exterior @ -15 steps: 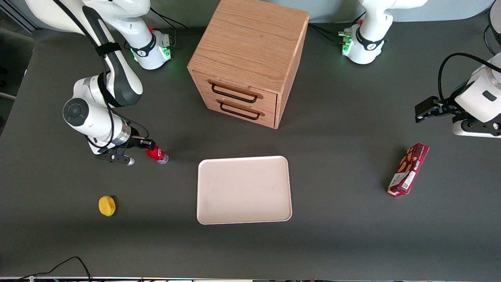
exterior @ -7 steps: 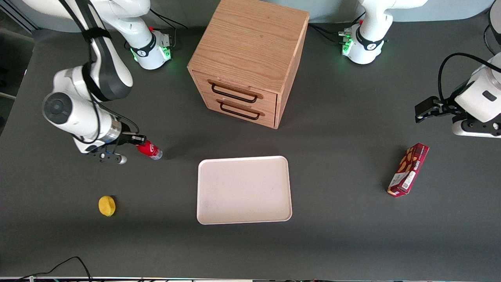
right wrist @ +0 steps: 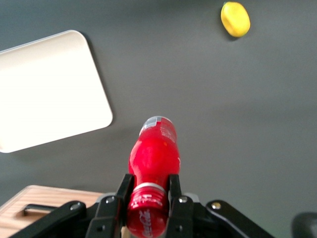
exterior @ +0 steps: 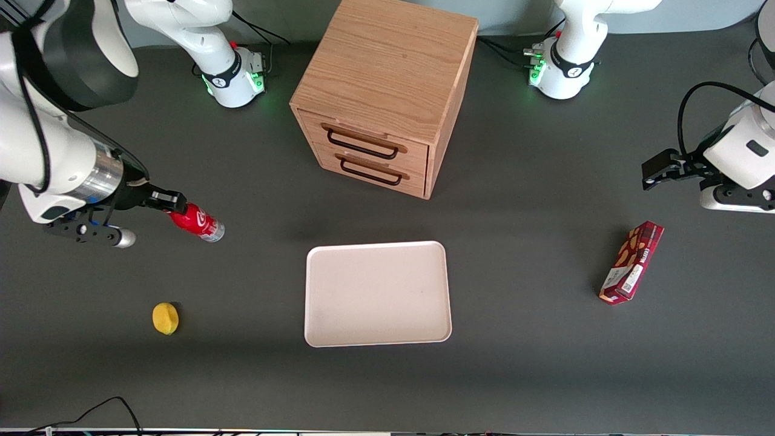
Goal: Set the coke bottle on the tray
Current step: 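Carry the bottle with the right gripper over the cream tray's corner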
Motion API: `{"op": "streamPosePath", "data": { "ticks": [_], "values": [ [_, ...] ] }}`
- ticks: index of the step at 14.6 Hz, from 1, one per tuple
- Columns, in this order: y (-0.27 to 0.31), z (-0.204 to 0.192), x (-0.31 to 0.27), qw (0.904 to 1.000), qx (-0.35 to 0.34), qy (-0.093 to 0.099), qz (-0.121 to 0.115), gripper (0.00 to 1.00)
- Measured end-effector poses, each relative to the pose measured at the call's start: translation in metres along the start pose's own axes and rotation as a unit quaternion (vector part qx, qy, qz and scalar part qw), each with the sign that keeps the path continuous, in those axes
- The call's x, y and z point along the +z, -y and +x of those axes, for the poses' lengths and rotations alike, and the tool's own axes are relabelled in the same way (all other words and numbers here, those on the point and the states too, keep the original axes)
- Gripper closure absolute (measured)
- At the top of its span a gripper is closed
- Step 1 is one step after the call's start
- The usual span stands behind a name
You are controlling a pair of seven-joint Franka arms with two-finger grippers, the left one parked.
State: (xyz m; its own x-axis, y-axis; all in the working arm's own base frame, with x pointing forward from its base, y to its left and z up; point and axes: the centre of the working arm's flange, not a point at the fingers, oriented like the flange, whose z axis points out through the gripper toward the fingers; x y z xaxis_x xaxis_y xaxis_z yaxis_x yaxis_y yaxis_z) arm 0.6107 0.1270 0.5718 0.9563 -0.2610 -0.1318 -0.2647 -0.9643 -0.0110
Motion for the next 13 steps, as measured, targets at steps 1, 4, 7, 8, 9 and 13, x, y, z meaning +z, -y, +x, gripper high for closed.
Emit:
{"op": "streamPosePath", "data": {
  "ticks": [1, 4, 7, 8, 9, 13],
  "values": [
    [0.016, 0.01, -0.004, 0.9998, 0.017, 0.003, 0.009, 0.67],
    [0.075, 0.044, 0.031, 0.9958, 0.085, 0.011, 0.033, 0.67],
    [0.136, 0.072, 0.105, 0.9879, 0.147, -0.005, 0.048, 0.67],
    [0.15, 0.08, 0.13, 0.985, 0.164, -0.013, 0.053, 0.67],
    [0.161, 0.087, 0.152, 0.9826, 0.176, -0.023, 0.054, 0.67],
    [0.189, 0.102, 0.219, 0.9743, 0.211, -0.056, 0.057, 0.67]
  ]
}}
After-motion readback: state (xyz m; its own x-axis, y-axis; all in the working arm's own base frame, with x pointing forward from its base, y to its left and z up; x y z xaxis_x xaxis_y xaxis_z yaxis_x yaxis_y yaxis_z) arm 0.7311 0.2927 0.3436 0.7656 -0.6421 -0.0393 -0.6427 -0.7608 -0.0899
